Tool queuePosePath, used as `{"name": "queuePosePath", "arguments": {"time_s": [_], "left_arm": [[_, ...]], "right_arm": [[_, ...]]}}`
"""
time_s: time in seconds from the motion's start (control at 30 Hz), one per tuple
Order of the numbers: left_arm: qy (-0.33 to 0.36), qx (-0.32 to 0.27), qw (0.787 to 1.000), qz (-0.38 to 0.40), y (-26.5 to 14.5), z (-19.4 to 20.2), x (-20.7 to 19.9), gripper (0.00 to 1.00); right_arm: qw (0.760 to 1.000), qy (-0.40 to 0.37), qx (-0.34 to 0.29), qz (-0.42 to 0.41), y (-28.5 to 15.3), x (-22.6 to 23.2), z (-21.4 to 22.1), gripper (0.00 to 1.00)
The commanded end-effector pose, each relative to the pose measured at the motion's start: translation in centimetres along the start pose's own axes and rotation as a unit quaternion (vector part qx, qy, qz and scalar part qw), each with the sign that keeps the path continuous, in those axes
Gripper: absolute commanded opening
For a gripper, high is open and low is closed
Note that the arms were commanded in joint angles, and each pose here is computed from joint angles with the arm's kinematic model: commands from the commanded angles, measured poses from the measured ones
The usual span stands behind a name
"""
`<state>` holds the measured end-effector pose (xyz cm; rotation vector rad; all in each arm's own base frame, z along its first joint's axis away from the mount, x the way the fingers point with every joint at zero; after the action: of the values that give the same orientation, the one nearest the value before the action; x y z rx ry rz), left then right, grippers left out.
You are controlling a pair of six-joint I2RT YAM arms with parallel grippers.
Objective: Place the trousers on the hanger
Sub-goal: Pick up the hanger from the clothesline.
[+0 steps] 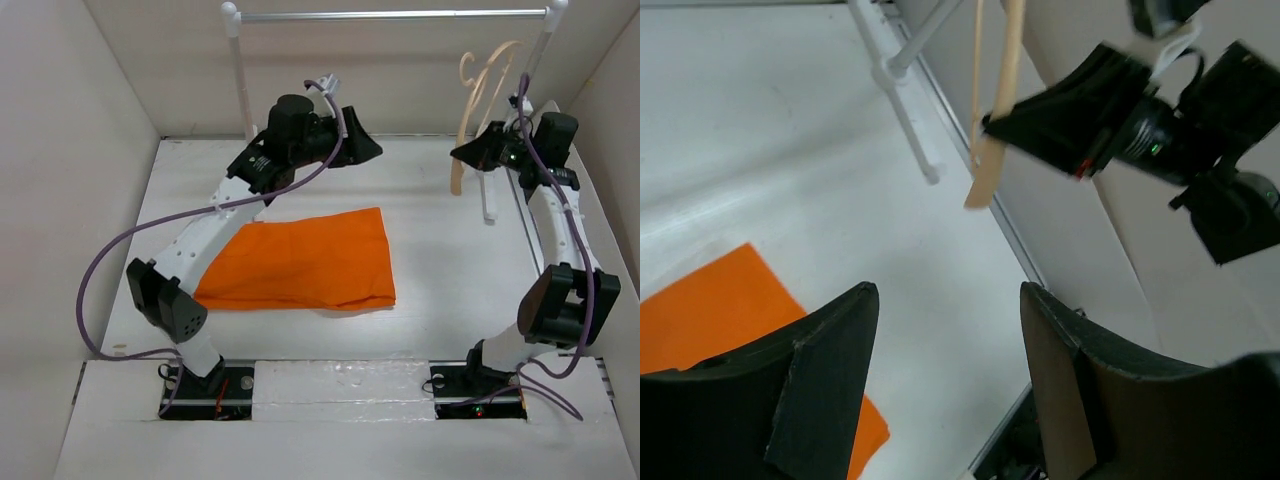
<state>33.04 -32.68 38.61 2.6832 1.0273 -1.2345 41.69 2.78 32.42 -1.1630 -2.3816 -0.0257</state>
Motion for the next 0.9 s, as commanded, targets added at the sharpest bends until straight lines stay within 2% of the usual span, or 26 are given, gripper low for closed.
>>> {"name": "queuePosePath", "arguments": {"time_s": [0.0, 0.1, 0.2, 0.27, 0.4, 0.53, 0.6, 0.73, 0.87], "left_arm": [[0.033, -0.003, 0.998, 0.050, 2.6, -0.4, -3.6, 0.55], [0.050, 0.007, 0.997, 0.056, 5.2, 1.6, -5.1, 0.59], [0.031, 0.015, 0.998, 0.048, 7.9, 3.4, -4.2, 0.60], [0.024, 0.025, 0.998, 0.058, 9.1, 4.9, -4.9, 0.61], [0.009, 0.043, 0.998, 0.041, 12.0, 7.6, -3.5, 0.61], [0.001, 0.039, 0.999, 0.009, 13.6, 8.7, -1.9, 0.57], [0.000, 0.038, 0.999, -0.009, 14.2, 9.4, -1.2, 0.52], [0.001, 0.022, 1.000, -0.018, 15.1, 10.0, -1.1, 0.47], [-0.008, 0.029, 0.999, -0.027, 16.2, 11.4, -0.3, 0.46]], "right_arm": [[0.998, -0.057, 0.033, -0.006, -1.1, 2.3, 2.5, 0.00], [0.996, -0.046, 0.077, -0.008, -1.4, 3.3, 6.9, 0.00], [0.993, -0.020, 0.111, -0.022, -1.8, 4.3, 10.9, 0.00], [0.993, -0.022, 0.113, -0.026, -2.4, 5.4, 11.9, 0.00], [0.990, -0.009, 0.138, -0.036, -2.9, 6.6, 14.8, 0.00], [0.990, -0.006, 0.136, -0.039, -3.4, 7.1, 15.4, 0.00], [0.990, -0.007, 0.134, -0.040, -3.6, 7.3, 15.4, 0.00], [0.988, -0.002, 0.143, -0.053, -3.8, 7.9, 15.8, 0.00], [0.986, 0.004, 0.156, -0.057, -4.3, 8.5, 16.9, 0.00]]}}
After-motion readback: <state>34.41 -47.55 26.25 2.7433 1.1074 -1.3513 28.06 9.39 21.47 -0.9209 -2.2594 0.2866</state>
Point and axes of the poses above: each gripper's point midway between its finger pads, its own y axis out along the fingers, its own x axis along the line the jaws close on, z = x × y, the point moved 3 cm from there along -y, back along the fingers, and after that the axes turned 2 degrees about -y, right-handed, at the moved point
